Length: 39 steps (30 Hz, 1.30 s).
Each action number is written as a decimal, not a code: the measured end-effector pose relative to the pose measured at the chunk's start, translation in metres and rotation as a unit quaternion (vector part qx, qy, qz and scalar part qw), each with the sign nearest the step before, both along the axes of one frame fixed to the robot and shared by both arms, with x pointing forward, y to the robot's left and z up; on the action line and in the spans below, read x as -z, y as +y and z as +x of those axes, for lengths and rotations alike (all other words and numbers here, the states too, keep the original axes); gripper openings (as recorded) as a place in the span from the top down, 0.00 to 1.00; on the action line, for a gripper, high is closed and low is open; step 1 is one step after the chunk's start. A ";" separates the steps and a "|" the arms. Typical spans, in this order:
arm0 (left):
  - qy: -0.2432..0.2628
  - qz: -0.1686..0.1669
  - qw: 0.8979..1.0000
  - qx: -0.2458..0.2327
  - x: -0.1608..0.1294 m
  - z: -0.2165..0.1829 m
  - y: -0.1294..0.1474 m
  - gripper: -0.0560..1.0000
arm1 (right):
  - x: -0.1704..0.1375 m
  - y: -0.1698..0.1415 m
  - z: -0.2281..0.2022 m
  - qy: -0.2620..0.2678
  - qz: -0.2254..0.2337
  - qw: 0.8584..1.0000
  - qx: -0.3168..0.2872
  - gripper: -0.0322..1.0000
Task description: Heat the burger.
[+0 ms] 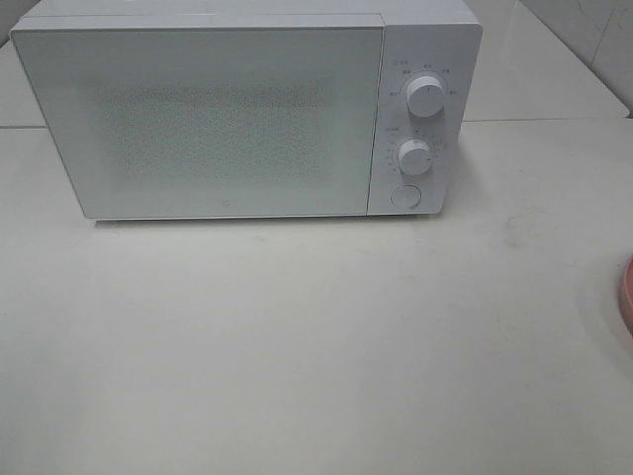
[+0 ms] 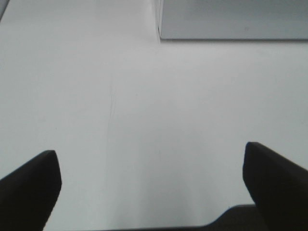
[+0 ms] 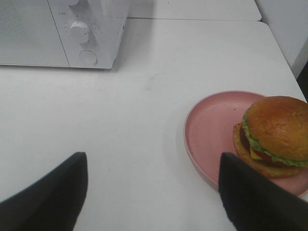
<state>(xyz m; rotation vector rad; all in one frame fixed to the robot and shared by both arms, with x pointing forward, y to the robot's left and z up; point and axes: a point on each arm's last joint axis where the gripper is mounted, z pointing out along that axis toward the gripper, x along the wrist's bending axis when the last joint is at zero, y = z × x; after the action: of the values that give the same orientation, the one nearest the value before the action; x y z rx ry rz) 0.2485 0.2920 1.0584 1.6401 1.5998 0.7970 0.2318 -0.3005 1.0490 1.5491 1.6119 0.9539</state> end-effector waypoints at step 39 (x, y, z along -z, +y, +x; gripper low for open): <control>-0.067 0.008 0.998 -0.004 0.002 -0.019 0.000 0.04 | 0.000 0.000 0.000 0.000 0.000 1.000 0.000 0.26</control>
<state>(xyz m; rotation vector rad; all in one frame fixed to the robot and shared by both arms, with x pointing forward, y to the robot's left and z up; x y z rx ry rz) 0.2293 0.2919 1.0569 1.5586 1.5099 0.9061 0.2318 -0.3005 1.0490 1.5491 1.6119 0.9539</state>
